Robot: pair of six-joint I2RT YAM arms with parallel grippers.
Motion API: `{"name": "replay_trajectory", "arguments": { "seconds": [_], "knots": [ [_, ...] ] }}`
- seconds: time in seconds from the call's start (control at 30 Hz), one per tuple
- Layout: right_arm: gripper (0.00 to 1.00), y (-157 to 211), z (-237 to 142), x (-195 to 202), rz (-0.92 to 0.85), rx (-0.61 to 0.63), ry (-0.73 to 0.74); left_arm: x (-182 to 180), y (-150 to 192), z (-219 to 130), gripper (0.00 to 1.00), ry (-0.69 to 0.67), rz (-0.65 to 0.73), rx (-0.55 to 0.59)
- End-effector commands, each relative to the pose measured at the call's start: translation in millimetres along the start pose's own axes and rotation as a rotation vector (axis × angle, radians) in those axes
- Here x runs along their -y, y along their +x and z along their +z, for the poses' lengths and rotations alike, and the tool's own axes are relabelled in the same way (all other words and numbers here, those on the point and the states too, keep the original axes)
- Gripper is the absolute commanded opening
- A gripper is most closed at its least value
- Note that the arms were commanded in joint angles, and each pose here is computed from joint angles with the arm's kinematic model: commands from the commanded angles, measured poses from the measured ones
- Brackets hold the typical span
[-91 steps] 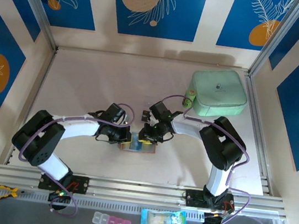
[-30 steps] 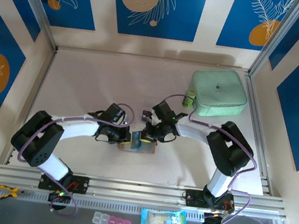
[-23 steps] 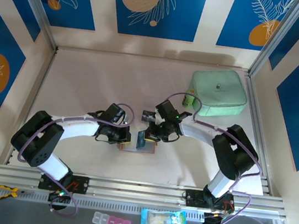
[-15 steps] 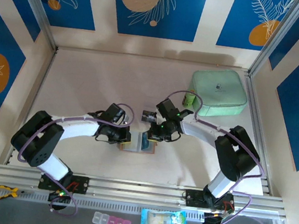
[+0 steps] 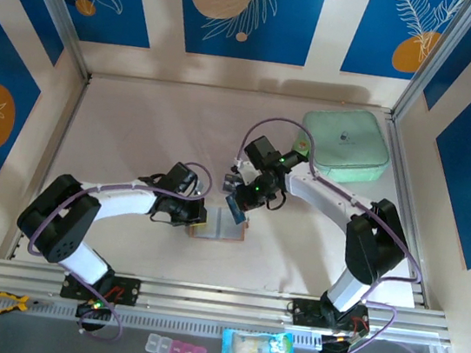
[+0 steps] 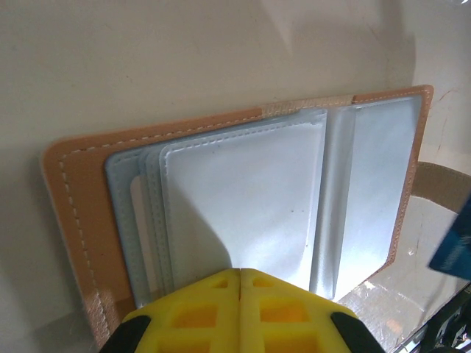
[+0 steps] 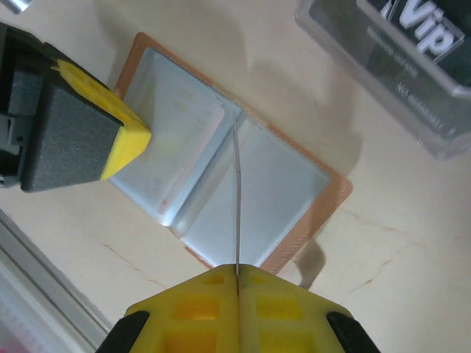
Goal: Take the credit cards out of the card holder
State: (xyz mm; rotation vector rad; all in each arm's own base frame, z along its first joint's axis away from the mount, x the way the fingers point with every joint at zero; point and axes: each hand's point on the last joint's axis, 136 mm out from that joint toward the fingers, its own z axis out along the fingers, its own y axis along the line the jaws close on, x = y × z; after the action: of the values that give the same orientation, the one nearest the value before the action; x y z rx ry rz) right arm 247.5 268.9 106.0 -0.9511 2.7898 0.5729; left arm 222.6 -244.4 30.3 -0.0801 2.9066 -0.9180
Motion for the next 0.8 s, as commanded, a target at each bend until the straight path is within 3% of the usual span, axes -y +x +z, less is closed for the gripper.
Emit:
{"name": "replay_trajectory", "arguments": {
  "seconds": [0.0,0.13,0.23,0.77],
  "knots": [
    [0.0,9,-2,7,-0.25,-0.072,0.022,6,-3,-7,0.08,-0.006,0.036,0.018],
    [0.0,-4,-12,5,-0.442,-0.068,0.002,7,-4,-12,0.09,-0.008,0.037,0.029],
    [0.0,-17,-17,19,-0.544,-0.061,0.069,9,-4,-15,0.1,-0.005,0.042,0.037],
    [0.0,-98,-46,70,-0.628,0.031,0.037,2,3,-30,0.13,-0.018,0.031,0.068]
  ]
}}
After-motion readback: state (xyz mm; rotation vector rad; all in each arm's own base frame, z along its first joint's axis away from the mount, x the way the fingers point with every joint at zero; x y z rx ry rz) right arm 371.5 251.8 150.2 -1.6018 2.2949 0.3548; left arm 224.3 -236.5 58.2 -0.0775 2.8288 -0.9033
